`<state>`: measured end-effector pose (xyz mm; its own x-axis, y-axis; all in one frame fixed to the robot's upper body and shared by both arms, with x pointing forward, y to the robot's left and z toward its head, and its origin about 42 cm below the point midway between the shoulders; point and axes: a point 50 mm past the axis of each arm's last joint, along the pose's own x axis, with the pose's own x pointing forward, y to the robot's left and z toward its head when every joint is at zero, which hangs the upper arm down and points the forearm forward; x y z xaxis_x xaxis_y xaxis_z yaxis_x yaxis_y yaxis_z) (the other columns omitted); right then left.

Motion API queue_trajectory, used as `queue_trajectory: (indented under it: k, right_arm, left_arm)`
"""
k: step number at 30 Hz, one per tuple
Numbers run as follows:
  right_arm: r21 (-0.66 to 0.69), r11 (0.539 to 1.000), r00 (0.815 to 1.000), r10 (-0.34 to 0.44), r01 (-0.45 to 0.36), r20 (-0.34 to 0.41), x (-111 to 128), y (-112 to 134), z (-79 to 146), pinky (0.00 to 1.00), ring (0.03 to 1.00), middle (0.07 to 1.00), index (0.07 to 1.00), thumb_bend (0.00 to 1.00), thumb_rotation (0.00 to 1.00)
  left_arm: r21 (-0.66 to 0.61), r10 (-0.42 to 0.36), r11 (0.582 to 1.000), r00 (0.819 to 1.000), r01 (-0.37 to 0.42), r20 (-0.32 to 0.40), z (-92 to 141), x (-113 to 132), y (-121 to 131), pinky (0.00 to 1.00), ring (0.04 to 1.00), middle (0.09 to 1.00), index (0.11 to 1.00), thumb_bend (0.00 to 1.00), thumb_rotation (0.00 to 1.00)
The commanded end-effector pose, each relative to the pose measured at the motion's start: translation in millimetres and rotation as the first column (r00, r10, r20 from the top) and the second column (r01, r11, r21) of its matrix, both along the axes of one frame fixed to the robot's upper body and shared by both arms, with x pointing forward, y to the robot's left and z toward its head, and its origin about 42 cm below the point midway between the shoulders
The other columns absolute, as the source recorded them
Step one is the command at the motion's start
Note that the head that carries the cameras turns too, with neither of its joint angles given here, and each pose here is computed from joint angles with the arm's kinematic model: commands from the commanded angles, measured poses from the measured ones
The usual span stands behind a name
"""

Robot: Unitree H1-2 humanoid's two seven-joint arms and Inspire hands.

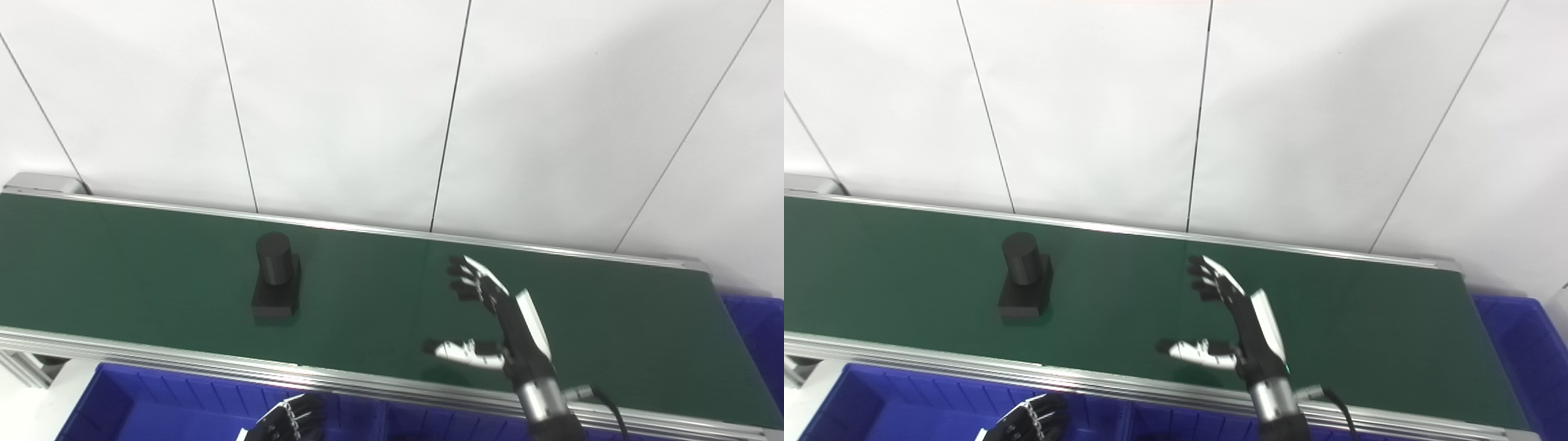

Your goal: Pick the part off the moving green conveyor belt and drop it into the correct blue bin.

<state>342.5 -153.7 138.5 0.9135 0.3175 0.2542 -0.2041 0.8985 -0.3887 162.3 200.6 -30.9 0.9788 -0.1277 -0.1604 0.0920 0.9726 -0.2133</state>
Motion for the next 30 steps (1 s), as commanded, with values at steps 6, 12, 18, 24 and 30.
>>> queue_trajectory:
  k: [6, 12, 18, 24, 30]
  right_arm:
    - [-0.081, 0.993, 0.994, 0.093, -0.088, 0.063, 57, 38, 46, 0.66, 0.759, 0.823, 0.923, 0.76, 0.19]
    - [-0.204, 0.964, 0.985, 0.175, -0.171, 0.003, 99, 79, 62, 0.63, 0.766, 0.853, 0.989, 0.82, 0.27]
    - [-0.247, 0.953, 0.985, 0.174, -0.173, -0.018, 125, 117, 62, 0.57, 0.741, 0.823, 0.969, 0.83, 0.26]
    - [-0.278, 0.939, 0.979, 0.187, -0.201, -0.078, 138, 142, 62, 0.56, 0.763, 0.861, 0.998, 0.86, 0.32]
    - [-0.326, 0.916, 0.972, 0.215, -0.235, -0.096, 144, 161, 61, 0.81, 0.879, 0.938, 1.000, 0.96, 0.44]
  left_arm:
    - [0.022, 0.000, 1.000, 0.998, -0.001, 0.069, 10, 9, 4, 0.70, 0.684, 0.732, 0.687, 0.52, 0.00]
    - [0.029, 0.005, 1.000, 0.998, -0.007, 0.070, 10, 9, 8, 0.72, 0.689, 0.727, 0.688, 0.55, 0.00]
    - [0.008, 0.013, 1.000, 0.997, -0.013, 0.079, 11, 14, 5, 0.71, 0.684, 0.710, 0.678, 0.55, 0.00]
    - [-0.001, 0.026, 1.000, 0.996, -0.026, 0.085, 13, 15, 0, 0.70, 0.677, 0.700, 0.674, 0.54, 0.00]
    - [0.004, 0.035, 0.999, 0.996, -0.036, 0.083, 15, 12, 0, 0.73, 0.687, 0.711, 0.678, 0.57, 0.00]
